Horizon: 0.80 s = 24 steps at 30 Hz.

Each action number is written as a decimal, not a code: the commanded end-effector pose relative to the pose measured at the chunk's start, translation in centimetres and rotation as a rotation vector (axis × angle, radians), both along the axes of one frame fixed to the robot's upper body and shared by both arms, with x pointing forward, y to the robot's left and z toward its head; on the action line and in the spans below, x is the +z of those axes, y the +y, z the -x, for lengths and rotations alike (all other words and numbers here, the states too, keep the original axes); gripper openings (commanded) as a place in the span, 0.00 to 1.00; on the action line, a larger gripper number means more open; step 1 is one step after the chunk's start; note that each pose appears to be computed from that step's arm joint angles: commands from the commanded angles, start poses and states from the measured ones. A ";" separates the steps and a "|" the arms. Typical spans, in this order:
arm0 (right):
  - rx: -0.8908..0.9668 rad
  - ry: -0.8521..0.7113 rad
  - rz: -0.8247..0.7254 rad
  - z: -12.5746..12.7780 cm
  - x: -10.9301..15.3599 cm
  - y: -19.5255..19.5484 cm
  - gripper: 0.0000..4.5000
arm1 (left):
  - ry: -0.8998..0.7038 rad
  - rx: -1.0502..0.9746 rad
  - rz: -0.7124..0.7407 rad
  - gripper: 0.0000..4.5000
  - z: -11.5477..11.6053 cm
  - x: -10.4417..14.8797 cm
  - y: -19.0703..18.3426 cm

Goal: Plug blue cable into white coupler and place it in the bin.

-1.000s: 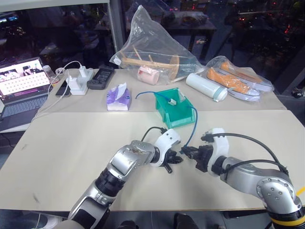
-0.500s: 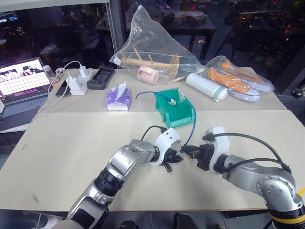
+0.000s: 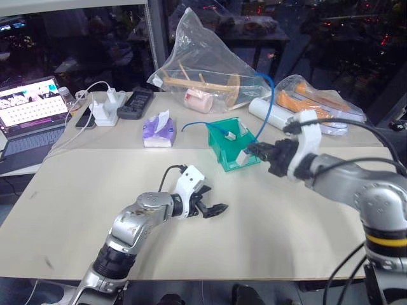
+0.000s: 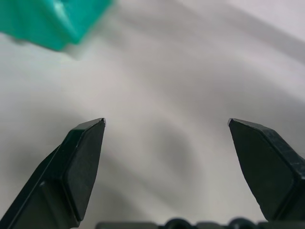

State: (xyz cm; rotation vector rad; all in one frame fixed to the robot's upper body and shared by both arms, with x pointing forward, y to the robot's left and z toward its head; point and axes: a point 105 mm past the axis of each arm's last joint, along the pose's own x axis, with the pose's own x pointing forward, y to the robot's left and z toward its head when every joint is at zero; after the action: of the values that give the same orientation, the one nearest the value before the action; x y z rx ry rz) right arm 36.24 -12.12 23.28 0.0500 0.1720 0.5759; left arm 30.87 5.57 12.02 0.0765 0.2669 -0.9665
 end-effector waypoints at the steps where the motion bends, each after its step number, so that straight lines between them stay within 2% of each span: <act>1: -0.021 -0.106 0.046 -3.8 1.0 -0.5 0.00 | -0.132 0.064 0.039 0.99 -0.2 1.9 0.7; 5: -0.045 -0.113 0.134 -7.1 -0.6 -0.9 0.00 | -0.193 0.168 0.057 0.99 -0.8 2.6 1.6; 8: -0.056 -0.100 0.108 -8.2 -1.0 -1.2 0.00 | -0.212 0.187 0.075 0.99 -0.8 3.0 1.8; 9: -0.053 -0.095 0.091 -8.4 -1.0 -1.1 0.20 | -0.213 0.203 0.070 1.00 -0.8 2.9 2.0; 11: -0.046 -0.098 0.072 -8.7 -0.8 -0.9 0.31 | -0.217 0.224 0.062 1.00 -0.9 2.8 2.3; 19: -0.009 -0.180 -0.018 -6.8 3.3 -1.4 0.94 | -0.297 0.296 0.043 1.00 -2.3 3.6 4.0; 20: -0.004 -0.188 -0.021 -6.1 3.8 -1.7 1.00 | -0.313 0.302 0.038 1.00 -2.5 3.8 4.3; 22: 0.044 -0.206 -0.020 -3.2 4.5 -3.0 1.00 | -0.352 0.336 0.029 1.00 -3.2 4.4 5.6; 24: 0.078 -0.214 0.008 -0.3 4.2 -4.5 1.00 | -0.364 0.351 0.044 1.00 -3.4 4.8 6.8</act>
State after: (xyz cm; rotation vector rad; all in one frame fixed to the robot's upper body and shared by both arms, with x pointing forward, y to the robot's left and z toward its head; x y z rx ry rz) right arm 39.45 -15.85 25.53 -0.0107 0.0272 0.6023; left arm 34.01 10.90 15.16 0.1495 -0.0046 -0.6250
